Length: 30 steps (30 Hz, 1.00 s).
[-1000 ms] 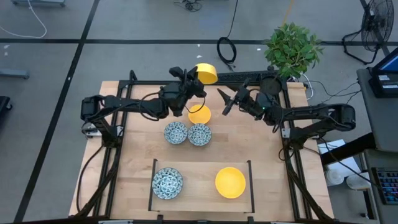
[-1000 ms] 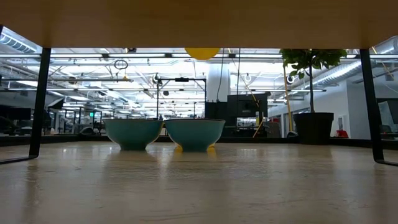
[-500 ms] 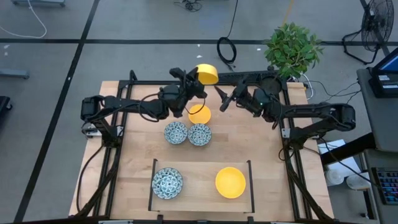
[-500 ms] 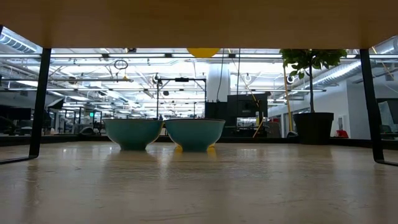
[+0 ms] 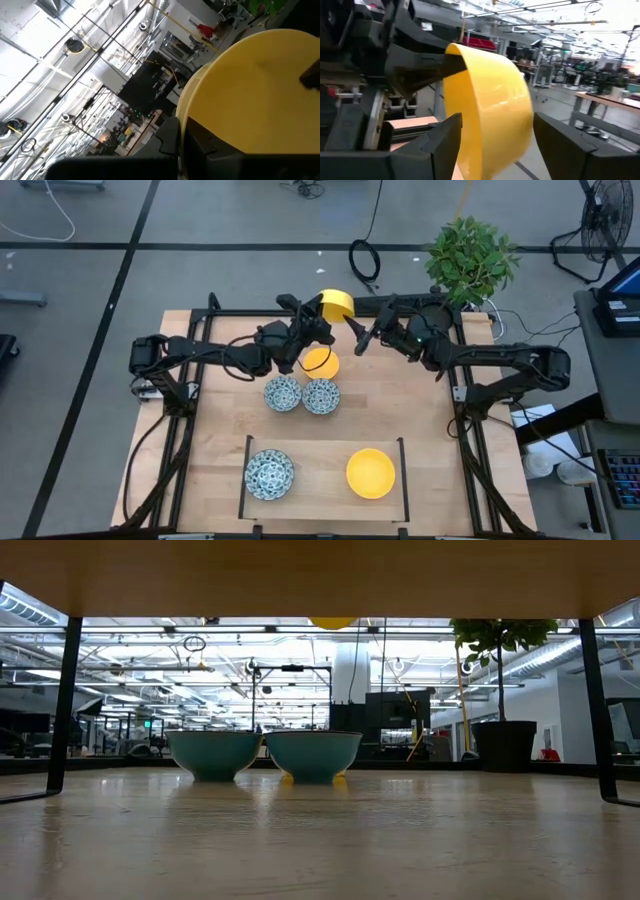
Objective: Pick & Place Mini bowls
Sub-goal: Stack the left yellow bowl on the yellow bowl on the shelf
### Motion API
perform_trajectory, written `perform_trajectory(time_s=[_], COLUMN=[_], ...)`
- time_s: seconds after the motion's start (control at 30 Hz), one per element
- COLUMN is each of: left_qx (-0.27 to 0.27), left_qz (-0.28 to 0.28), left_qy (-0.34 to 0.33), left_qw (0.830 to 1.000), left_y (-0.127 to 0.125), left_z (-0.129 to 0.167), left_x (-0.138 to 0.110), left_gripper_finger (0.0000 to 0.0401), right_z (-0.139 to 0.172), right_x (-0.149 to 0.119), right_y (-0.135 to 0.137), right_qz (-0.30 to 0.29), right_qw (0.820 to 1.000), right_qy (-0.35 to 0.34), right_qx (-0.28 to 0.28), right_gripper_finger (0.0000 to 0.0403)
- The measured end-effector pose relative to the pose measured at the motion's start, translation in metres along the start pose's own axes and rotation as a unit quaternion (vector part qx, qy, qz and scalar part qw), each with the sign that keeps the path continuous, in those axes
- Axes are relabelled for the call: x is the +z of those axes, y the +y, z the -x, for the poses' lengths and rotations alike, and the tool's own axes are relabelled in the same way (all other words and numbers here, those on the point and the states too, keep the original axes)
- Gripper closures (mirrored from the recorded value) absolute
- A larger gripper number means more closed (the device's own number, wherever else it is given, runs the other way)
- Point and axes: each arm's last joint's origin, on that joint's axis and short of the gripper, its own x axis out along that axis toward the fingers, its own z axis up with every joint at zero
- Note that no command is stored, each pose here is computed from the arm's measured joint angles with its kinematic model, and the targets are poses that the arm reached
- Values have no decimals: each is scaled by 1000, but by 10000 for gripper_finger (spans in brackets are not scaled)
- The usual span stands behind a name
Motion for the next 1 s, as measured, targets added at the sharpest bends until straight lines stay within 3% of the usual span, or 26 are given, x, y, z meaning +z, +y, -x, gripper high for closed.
perform_trajectory(time_s=[0.27,0.4,1.0], left_qx=[2,15,13], left_qz=[2,-6,-1], left_qy=[5,27,32], left_qw=[1000,999,999], left_y=[0,2,1], left_z=[0,0,-1], left_x=[-1,-2,-3], left_gripper_finger=[389,396,390], right_z=[-20,-22,-17], right_x=[-18,-19,-10], right_y=[5,6,7], right_qz=[43,63,102], right_qw=[998,996,993], right_qy=[41,41,35], right_qx=[-5,-38,-54], right_gripper_finger=[167,172,252])
